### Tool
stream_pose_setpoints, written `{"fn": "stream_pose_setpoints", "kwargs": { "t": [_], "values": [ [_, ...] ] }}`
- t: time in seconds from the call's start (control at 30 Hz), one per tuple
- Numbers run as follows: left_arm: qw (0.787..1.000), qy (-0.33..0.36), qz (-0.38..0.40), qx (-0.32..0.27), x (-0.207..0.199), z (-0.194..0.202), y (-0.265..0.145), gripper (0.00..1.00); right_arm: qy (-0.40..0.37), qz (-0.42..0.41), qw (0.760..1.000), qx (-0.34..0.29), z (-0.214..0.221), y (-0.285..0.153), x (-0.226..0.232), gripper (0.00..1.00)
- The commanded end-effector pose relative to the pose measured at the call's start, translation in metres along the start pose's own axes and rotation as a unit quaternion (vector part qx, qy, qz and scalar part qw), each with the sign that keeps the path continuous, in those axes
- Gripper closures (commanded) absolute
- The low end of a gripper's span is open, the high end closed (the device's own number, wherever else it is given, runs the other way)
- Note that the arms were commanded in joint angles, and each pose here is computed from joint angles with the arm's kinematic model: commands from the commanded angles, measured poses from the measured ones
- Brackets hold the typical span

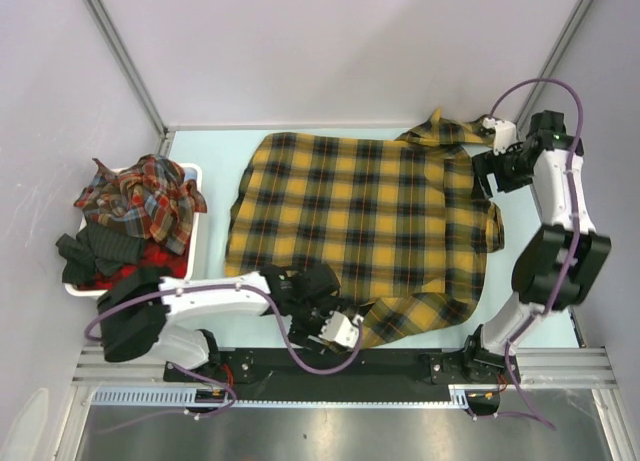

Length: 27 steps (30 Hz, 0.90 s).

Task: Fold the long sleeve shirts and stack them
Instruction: Fold the shirt

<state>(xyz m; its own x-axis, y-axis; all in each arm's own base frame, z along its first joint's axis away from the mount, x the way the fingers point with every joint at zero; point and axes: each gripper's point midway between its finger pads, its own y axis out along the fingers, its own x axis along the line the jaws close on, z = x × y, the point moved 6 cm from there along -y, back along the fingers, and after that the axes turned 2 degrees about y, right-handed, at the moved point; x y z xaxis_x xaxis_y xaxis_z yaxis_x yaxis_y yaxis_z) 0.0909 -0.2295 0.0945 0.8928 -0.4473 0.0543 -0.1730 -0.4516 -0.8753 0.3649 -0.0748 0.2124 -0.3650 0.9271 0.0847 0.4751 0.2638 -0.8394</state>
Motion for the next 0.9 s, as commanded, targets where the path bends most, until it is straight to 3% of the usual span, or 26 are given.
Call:
{"fn": "stream_pose_setpoints", "kwargs": {
  "t": [0.0,0.07,0.1,0.17,0.27,0.3,0.47,0.6,0.77,0.87],
  "values": [
    [0.997,0.043,-0.040,0.040,0.018,-0.002,0.017,0.23,-0.057,-0.057,0.997,-0.011,0.013,-0.032,0.044,0.14],
    [0.997,0.044,-0.032,0.046,0.016,-0.003,0.022,0.31,-0.050,-0.065,0.997,0.004,0.027,-0.025,0.048,0.14],
    [0.997,0.048,-0.024,0.051,0.014,-0.004,0.024,0.47,-0.051,-0.065,0.997,0.006,0.029,-0.025,0.049,0.15],
    [0.997,0.056,0.000,0.056,0.003,-0.007,0.026,0.64,-0.048,-0.074,0.996,0.018,0.038,-0.021,0.051,0.16],
    [0.997,0.070,0.012,0.025,-0.005,-0.026,0.017,0.97,-0.050,-0.070,0.995,0.042,0.053,-0.019,0.051,0.19],
    [0.997,0.072,0.023,-0.001,-0.007,-0.036,0.014,1.00,-0.051,-0.062,0.996,0.040,0.054,-0.019,0.048,0.19],
    [0.995,0.043,0.060,-0.073,-0.016,-0.076,-0.004,1.00,-0.037,-0.060,0.996,0.052,0.062,-0.019,0.035,0.20],
    [0.982,0.046,0.085,-0.162,-0.020,-0.119,-0.040,1.00,-0.028,-0.057,0.997,0.052,0.063,-0.021,0.029,0.21],
    [0.944,0.020,0.174,-0.281,-0.035,-0.182,-0.100,1.00,-0.022,-0.059,0.997,0.034,0.053,-0.025,0.027,0.21],
    [0.911,-0.041,0.226,-0.343,-0.025,-0.206,-0.128,1.00,-0.016,-0.058,0.998,0.015,0.039,-0.031,0.026,0.21]
  ]
}}
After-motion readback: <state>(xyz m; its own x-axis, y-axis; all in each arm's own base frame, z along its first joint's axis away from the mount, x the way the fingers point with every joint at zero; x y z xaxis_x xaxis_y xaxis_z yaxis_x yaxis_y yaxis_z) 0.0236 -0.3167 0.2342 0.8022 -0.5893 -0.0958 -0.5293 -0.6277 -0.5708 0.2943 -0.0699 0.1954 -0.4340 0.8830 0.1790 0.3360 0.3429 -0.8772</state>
